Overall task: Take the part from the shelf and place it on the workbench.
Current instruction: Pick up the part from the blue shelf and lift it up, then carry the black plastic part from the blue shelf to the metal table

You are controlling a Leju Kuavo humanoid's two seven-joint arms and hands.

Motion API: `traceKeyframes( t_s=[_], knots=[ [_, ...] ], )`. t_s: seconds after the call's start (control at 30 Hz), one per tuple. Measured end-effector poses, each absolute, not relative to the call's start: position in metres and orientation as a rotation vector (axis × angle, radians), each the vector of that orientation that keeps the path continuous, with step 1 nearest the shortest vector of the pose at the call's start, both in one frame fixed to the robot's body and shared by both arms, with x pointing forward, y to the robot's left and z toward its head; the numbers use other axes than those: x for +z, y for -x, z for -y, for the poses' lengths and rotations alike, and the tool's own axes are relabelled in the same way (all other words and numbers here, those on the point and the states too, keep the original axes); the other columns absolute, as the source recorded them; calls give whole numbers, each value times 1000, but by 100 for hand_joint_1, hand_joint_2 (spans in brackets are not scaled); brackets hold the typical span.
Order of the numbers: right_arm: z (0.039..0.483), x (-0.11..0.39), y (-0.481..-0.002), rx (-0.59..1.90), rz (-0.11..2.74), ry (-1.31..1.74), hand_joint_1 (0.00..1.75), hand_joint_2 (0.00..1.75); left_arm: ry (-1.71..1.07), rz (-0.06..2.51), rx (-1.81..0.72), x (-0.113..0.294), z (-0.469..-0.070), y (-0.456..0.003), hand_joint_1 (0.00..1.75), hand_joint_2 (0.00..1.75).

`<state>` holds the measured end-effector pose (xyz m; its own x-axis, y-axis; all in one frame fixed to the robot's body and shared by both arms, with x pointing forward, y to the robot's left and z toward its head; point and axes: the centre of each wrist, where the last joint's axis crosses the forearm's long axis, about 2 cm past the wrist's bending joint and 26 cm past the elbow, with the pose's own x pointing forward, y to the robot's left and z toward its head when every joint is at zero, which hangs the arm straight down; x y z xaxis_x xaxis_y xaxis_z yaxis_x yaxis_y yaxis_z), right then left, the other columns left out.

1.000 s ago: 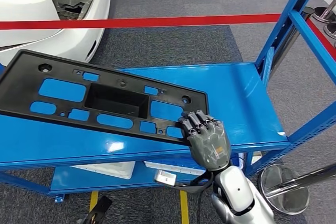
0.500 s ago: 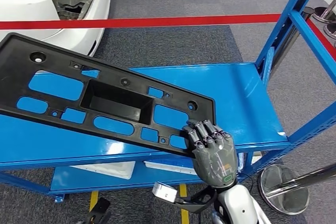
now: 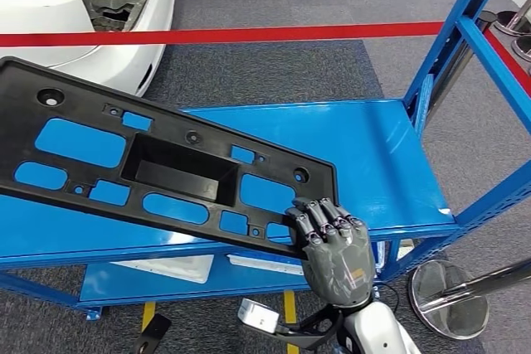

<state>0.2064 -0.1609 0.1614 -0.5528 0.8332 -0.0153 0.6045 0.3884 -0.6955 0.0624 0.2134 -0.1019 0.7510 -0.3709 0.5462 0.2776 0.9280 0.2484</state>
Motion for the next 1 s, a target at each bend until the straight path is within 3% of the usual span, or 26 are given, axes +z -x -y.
traceKeyframes(
  t_s=[1.0],
  knots=[
    [157,152,-201,924,2282,1171,175,175,-233,583,-354,-102,-215,-59,0,175]
  ],
)
